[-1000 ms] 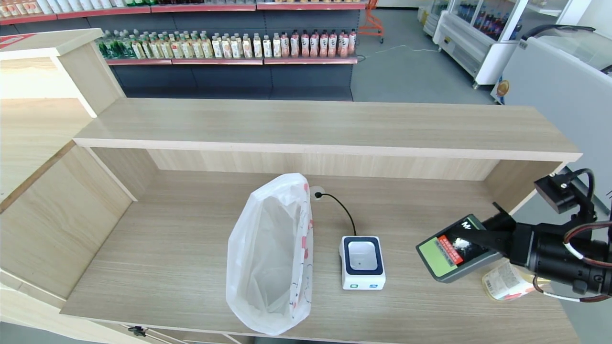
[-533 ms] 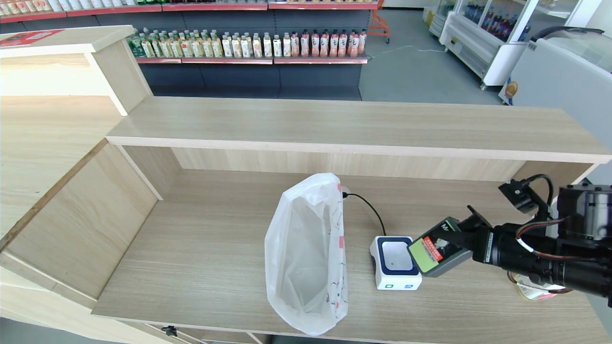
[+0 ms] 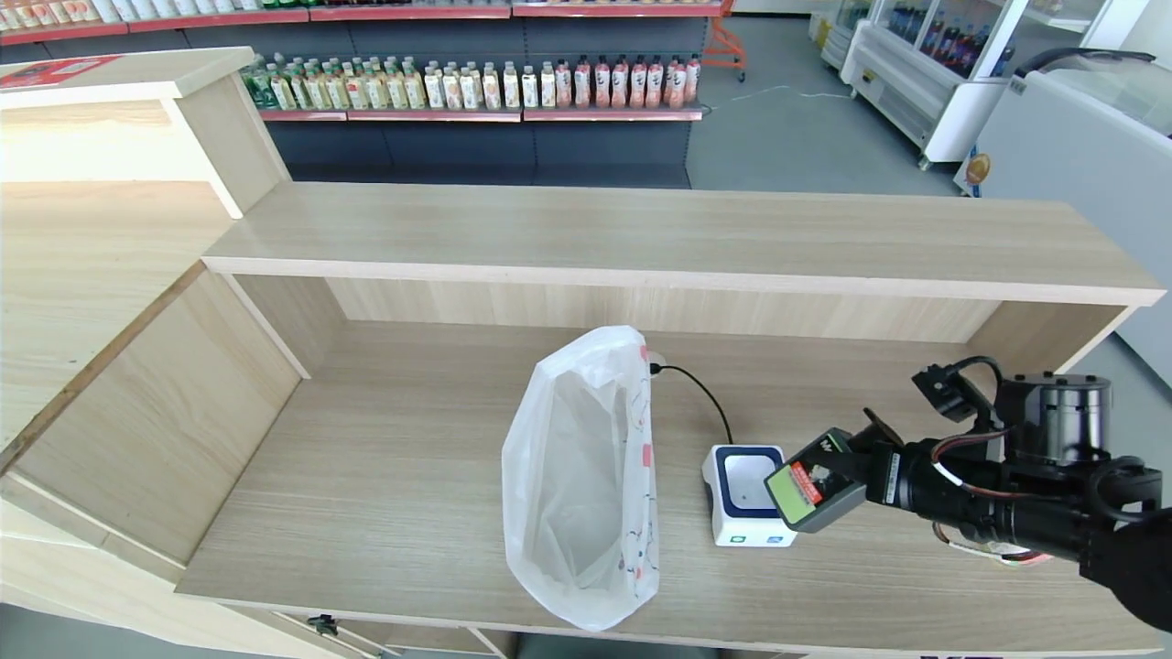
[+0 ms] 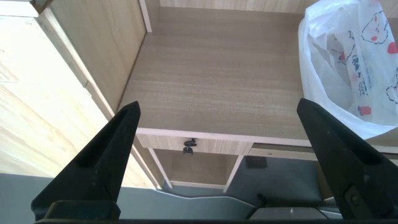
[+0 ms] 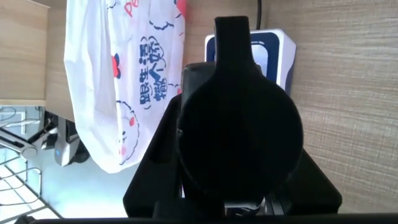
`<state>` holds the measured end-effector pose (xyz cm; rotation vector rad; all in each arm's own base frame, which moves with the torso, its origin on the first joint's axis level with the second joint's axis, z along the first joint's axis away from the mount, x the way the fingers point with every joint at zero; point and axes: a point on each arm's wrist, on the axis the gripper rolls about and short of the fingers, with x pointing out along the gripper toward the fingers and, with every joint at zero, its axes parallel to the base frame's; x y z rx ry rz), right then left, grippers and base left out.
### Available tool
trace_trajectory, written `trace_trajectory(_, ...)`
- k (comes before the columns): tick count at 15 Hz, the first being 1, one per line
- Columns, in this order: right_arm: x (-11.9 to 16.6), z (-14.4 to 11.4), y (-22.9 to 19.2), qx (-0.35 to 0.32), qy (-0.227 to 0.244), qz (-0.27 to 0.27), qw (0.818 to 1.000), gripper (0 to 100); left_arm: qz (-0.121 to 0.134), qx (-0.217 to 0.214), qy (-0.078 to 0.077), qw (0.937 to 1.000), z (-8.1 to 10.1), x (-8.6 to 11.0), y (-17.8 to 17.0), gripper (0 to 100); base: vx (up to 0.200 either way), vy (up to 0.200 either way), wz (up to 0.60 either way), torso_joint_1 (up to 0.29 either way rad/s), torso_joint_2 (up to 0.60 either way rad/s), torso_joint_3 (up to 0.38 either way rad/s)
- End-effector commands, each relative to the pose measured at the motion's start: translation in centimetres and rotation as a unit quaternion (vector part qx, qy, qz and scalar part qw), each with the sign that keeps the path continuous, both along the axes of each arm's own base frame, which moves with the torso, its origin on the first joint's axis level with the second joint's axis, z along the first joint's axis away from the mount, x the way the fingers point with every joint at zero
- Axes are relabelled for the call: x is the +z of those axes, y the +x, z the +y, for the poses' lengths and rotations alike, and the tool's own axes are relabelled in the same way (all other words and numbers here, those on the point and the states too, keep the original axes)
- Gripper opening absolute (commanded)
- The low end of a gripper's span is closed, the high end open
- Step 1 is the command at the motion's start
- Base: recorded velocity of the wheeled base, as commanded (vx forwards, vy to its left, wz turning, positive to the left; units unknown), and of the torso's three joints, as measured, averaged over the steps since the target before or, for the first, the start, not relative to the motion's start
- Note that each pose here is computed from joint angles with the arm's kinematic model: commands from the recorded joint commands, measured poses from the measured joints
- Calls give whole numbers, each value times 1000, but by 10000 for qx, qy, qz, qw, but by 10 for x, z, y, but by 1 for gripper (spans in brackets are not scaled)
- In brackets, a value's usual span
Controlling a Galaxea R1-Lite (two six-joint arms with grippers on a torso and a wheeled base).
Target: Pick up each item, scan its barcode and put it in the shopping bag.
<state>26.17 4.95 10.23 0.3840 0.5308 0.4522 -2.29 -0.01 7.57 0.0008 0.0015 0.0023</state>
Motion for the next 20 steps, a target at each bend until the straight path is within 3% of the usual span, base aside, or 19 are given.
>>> trace_trajectory(1,-18,2,10,2,-29,200,9998,0,0,4,3,10000,0,0,0,100,0,0,0,0,0,0)
trace_trajectory(9,-34,39,30,293,-92,-106,9995,0,0,4,3,10000,0,0,0,100,0,0,0,0,0,0)
trace_trajectory(20,-43,49,50,278,-138,-169,9994,0,0,4,3,10000,0,0,0,100,0,0,0,0,0,0)
